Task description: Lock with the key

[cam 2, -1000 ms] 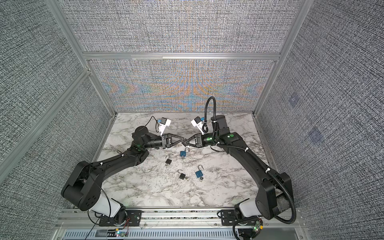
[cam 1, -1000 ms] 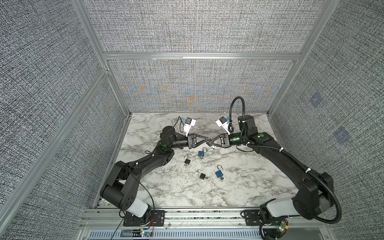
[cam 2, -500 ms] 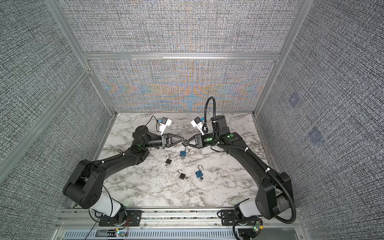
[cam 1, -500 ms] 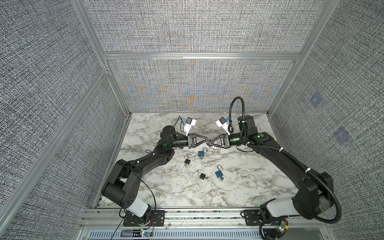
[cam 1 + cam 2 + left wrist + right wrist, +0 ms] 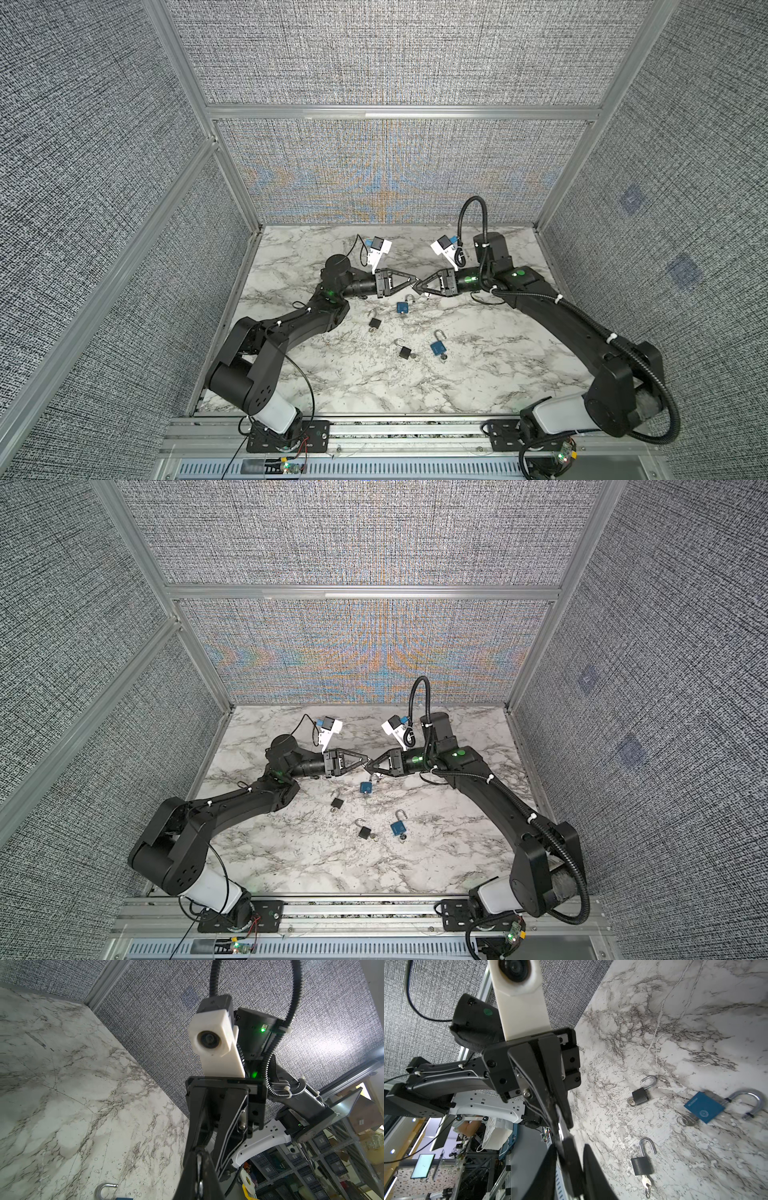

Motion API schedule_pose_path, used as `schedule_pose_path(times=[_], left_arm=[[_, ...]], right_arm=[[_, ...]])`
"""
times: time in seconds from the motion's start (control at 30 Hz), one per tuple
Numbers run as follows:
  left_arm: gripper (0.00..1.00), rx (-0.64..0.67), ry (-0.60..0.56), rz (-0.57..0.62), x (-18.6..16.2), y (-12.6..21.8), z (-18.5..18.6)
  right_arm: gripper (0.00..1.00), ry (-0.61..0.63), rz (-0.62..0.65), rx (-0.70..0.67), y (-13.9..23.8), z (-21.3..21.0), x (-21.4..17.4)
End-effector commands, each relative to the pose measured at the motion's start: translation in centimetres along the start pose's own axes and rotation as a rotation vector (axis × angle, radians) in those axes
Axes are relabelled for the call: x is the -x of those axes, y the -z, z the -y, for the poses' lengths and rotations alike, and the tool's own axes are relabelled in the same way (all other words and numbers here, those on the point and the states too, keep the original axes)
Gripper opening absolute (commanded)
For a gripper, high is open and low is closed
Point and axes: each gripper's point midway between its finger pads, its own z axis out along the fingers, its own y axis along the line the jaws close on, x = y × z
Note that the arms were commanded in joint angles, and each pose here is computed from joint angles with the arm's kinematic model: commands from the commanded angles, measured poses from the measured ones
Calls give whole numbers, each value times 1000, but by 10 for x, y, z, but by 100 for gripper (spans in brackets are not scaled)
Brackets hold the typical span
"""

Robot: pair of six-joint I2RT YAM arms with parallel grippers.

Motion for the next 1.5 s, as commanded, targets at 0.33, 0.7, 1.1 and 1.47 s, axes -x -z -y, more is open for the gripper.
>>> schedule_pose_path(times=[0.33, 0.7, 1.1, 1.47], left_arm=[[0, 10, 3, 53, 19, 5, 2], [0, -3, -2, 71, 31, 9, 7], [0, -34, 11, 70, 31, 10, 11], [0, -26, 6, 66, 31, 10, 10]], right_arm=[[35, 47, 76, 30, 14, -13, 9], [35, 31, 63, 36, 14, -12, 2], [12, 32, 73, 22, 11, -6, 7], [41, 58, 96, 31, 17, -17, 15]])
